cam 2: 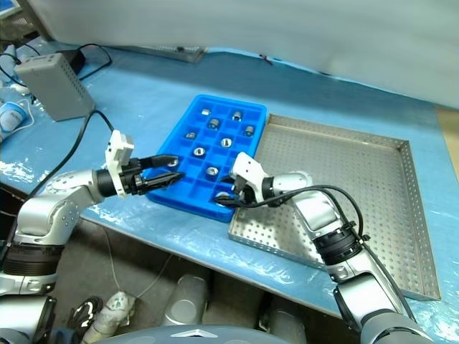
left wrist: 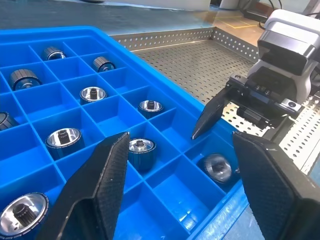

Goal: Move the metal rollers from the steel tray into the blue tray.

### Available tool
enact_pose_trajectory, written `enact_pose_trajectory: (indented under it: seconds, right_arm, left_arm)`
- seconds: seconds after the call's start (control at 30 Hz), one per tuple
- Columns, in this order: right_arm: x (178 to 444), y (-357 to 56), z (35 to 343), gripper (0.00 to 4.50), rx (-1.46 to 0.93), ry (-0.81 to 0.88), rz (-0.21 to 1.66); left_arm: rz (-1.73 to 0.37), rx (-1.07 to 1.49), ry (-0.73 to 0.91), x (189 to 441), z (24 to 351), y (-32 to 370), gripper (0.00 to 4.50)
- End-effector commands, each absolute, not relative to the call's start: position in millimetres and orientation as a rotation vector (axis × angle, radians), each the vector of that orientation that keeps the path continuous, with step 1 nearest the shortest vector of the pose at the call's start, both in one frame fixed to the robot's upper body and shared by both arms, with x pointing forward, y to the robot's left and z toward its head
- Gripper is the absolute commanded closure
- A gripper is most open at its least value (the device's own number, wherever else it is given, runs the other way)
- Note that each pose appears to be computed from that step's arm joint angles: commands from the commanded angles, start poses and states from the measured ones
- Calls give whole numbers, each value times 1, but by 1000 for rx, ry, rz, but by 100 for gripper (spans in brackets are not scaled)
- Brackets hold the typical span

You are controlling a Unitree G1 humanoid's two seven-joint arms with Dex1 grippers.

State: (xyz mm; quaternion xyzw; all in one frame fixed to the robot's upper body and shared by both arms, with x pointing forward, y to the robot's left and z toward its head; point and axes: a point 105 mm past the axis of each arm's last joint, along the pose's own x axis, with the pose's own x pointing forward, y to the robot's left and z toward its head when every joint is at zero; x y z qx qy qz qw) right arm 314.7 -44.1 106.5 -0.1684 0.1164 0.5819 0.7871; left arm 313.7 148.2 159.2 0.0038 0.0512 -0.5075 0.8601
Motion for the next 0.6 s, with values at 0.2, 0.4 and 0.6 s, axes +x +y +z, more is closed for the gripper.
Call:
enact_pose_trajectory:
  seconds: [0.2, 0.4, 0.6]
  right_arm:
    - [340, -83, 161, 158, -314, 52, 970]
    - [345, -141, 175, 158, -311, -5, 653]
    - [331, -195, 163, 158, -321, 24, 364]
  left_arm:
    - [-1153, 26, 37, 328, 171, 125, 106]
    - [-1226, 15, -4, 349, 168, 92, 106]
    - [-1274, 4, -17, 367, 160, 59, 106]
